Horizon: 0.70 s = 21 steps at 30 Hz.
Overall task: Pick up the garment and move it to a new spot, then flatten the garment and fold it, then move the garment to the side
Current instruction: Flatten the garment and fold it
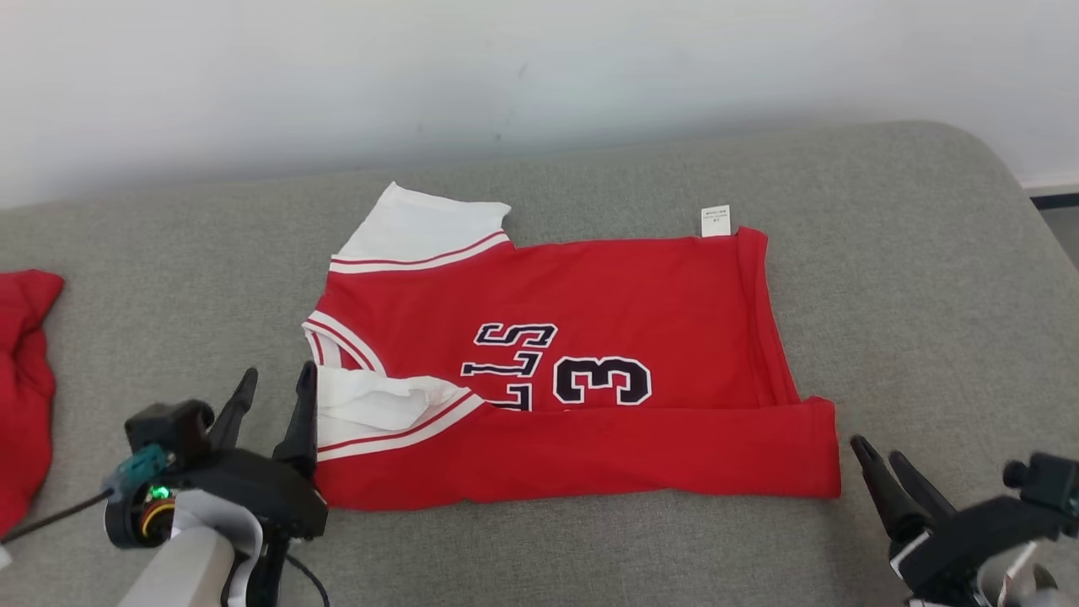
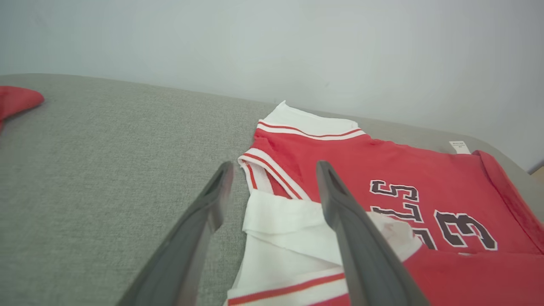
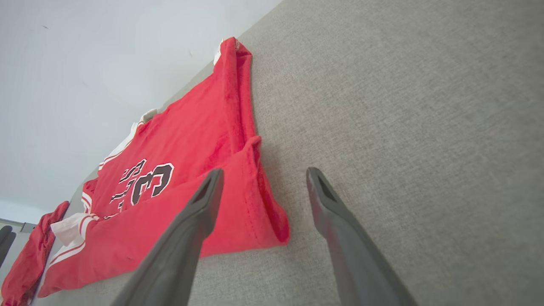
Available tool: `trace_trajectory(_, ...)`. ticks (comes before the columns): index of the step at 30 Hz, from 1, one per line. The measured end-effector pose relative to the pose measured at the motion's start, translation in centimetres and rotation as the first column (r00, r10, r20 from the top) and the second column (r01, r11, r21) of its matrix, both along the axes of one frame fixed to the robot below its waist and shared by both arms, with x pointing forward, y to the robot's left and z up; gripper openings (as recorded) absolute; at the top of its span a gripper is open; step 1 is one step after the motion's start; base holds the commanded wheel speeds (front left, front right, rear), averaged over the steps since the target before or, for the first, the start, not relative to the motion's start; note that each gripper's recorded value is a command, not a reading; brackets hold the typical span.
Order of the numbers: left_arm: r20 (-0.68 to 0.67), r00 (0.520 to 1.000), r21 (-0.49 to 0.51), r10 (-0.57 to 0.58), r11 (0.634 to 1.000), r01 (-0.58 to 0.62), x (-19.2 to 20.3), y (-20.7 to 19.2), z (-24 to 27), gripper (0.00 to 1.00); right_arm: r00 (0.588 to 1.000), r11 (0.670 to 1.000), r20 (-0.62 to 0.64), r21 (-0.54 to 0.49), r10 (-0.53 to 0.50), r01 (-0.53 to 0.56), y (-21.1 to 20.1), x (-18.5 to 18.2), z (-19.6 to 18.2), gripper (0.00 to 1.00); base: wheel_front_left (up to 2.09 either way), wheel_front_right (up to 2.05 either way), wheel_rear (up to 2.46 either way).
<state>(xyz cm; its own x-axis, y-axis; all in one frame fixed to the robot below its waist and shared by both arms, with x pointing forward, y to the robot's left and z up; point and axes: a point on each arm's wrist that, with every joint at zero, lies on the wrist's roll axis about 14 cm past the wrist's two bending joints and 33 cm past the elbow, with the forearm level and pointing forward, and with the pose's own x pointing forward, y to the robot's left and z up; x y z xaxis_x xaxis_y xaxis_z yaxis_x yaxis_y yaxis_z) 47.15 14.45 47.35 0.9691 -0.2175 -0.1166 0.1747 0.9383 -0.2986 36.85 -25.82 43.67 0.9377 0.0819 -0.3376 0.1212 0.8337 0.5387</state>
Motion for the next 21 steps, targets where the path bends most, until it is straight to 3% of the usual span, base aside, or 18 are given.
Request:
trace_trajectory(12, -0.1, 0.995, 0.033, 0.016, 0.999, -0.012, -4.8, 0.5, -4.4, 1.0, 1.0, 0.999, -0.023, 0.036, -0.02, 0.021, 1.0, -1.9, -1.4, 1.0, 0.0, 0.0, 0.0)
trace_trajectory(21, -0.198, 0.98, 0.077, 0.032, 0.997, -0.017, -5.9, 0.9, -7.7, 1.0, 0.999, 0.998, -0.037, -0.053, 0.034, -0.036, 2.1, -1.3, -2.1, 1.0, 0.0, 0.0, 0.0)
